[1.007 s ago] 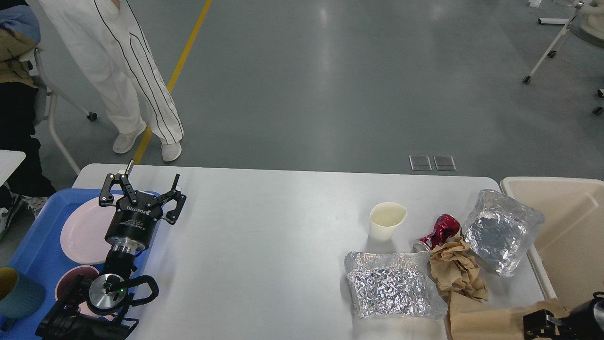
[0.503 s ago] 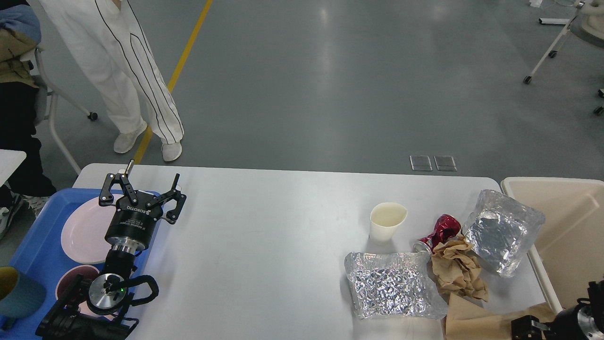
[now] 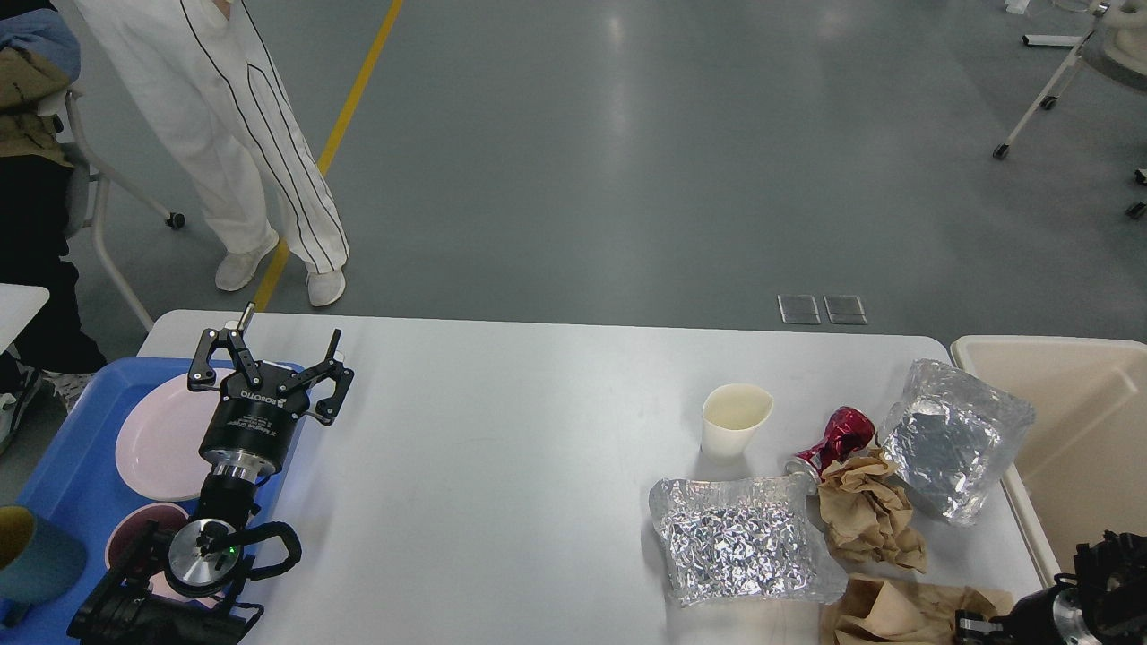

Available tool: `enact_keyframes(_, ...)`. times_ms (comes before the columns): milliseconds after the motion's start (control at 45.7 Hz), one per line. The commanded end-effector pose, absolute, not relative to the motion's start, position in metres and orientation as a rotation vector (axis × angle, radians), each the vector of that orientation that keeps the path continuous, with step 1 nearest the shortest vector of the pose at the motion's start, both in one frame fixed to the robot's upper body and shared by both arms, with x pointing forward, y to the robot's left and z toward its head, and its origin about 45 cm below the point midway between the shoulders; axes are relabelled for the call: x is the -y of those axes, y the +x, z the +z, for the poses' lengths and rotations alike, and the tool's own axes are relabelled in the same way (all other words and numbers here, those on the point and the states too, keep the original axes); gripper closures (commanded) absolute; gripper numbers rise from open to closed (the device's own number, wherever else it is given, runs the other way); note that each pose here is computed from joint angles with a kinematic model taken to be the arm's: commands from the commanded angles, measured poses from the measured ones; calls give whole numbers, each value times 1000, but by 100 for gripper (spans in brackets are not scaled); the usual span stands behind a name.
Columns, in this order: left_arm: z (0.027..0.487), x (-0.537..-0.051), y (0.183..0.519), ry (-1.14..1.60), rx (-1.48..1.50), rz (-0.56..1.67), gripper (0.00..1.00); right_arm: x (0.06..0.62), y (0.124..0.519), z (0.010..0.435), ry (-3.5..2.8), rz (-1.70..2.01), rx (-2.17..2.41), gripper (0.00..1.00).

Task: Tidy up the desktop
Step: 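Lower the right gripper toward the brown paper bag nearest the robot, then grasp the brown paper bag and lift it into the white bin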

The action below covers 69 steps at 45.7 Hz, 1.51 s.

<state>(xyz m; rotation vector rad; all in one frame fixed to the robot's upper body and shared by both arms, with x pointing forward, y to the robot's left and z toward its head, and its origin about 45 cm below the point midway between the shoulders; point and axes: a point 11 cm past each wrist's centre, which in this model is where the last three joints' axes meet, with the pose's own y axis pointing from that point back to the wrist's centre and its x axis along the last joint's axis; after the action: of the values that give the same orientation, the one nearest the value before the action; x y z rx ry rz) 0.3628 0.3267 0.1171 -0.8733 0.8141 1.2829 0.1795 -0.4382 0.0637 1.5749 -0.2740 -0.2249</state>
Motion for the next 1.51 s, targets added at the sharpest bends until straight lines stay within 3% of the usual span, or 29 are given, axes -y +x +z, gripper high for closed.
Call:
enact_keyframes(0, 117, -327, 363, -872, -815, 1282, 4, 437, 184, 66, 1578, -235, 306, 100)
enact_keyframes(438, 117, -327, 363, -872, -815, 1282, 4, 427, 185, 99, 1631, -308, 346, 100)
enact_keyframes(1204, 117, -326, 363, -871, -816, 1281, 4, 416, 284, 317, 1664, -334, 496, 100)
enact_keyframes(1488, 117, -326, 363, -870, -816, 1281, 4, 418, 294, 340, 1601, -319, 560, 100)
